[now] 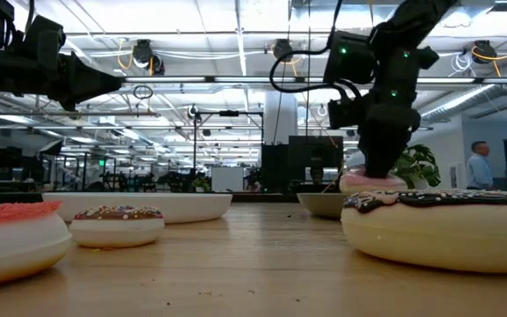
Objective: Pick & Place donuts
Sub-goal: Put the large pink donut on the gray plate
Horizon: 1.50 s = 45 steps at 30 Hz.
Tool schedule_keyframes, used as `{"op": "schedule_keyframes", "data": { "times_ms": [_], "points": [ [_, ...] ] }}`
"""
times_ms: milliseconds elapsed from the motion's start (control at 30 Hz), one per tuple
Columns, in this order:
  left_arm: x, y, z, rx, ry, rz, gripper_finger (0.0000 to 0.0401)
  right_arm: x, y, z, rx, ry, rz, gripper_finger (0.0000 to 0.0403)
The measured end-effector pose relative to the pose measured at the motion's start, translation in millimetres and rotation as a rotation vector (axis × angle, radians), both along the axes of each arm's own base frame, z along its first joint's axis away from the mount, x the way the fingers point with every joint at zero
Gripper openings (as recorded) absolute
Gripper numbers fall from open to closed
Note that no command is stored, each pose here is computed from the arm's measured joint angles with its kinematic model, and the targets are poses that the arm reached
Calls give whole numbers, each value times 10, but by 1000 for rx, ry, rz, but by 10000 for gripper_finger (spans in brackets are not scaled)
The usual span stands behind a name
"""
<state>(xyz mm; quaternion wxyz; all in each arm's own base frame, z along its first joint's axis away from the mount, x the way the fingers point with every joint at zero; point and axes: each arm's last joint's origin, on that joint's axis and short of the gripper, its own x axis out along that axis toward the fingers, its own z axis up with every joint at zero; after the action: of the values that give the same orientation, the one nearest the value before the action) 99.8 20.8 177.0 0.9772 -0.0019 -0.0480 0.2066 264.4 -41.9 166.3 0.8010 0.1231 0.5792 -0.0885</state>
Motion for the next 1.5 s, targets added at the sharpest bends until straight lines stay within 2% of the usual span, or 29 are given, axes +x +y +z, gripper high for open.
{"op": "schedule_keyframes", "data": {
  "times_ms": [300, 467, 667, 833, 1000, 1300, 1500],
  "points": [
    [0, 0, 1, 1, 0, 0, 47, -33, -18, -81, -3, -14, -14, 12],
    [0, 0, 0, 15, 7, 2, 47, -33, -17, -81, -14, -14, 20, 15],
    [0, 0, 0, 15, 7, 1, 47, -37, -36, -82, -74, -2, -13, 27],
    [0, 0, 1, 15, 6, 1, 47, -38, -38, -82, -81, 0, -12, 45],
    [0, 0, 1, 15, 6, 2, 47, -35, -23, -82, -82, 0, -4, 78],
    [-1, 0, 9, 14, -3, 1, 47, -29, 18, -81, -156, 12, 10, 175],
    [-2, 0, 17, 13, -12, 1, 47, -27, 31, -81, -163, 12, 14, 211]
  ]
}}
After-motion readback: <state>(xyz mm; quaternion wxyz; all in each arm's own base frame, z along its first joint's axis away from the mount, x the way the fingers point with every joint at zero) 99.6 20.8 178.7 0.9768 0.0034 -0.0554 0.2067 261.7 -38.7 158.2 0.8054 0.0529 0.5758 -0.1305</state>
